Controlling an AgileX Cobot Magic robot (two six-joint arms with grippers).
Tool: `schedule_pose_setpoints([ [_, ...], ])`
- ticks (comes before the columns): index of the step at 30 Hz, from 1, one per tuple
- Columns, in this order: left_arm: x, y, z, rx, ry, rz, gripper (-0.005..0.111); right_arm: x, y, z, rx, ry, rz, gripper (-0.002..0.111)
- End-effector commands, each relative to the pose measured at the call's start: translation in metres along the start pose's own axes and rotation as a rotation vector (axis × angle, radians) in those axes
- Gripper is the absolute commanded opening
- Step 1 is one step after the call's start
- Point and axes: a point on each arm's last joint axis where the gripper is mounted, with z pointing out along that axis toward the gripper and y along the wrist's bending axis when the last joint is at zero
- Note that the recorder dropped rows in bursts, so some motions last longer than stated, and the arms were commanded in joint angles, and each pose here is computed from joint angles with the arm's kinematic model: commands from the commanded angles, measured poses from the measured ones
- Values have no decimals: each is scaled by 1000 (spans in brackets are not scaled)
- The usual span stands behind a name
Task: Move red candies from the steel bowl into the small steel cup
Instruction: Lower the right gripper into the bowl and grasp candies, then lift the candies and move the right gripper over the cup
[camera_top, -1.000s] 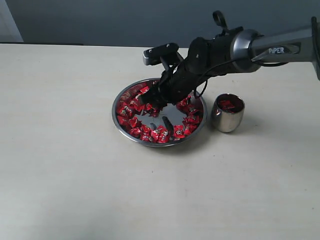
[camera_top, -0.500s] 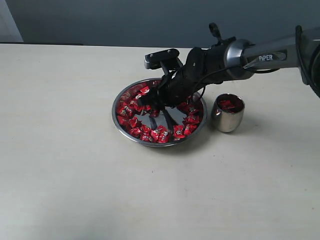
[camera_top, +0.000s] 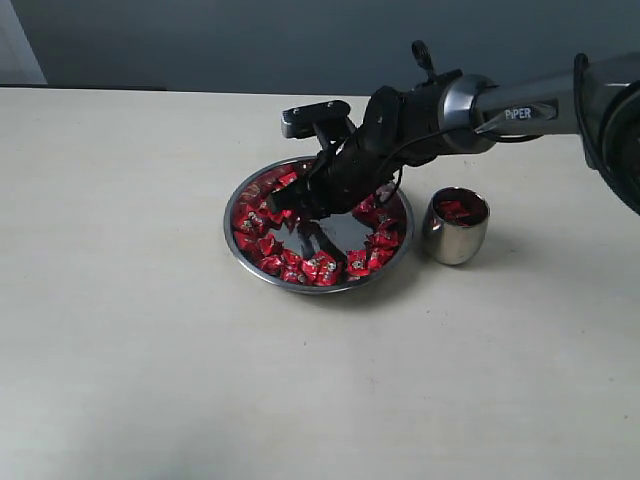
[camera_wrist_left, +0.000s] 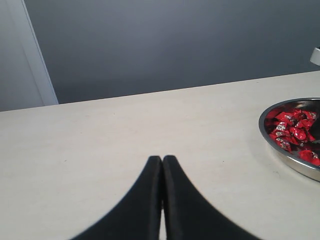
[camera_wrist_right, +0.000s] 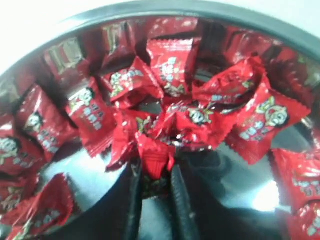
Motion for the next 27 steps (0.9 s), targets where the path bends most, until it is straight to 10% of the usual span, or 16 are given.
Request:
schedule_pose_setpoints([
  [1,0,-1,0,8,-9,-7,0,-8,6,-22,-24,13,-30,-1],
  [17,0,-1,0,8,-9,-7,0,-16,-25,-211,208,-235,15,-1],
  [27,0,-1,0,8,-9,-7,0,23,-63,-232,277,-81,127,-1],
])
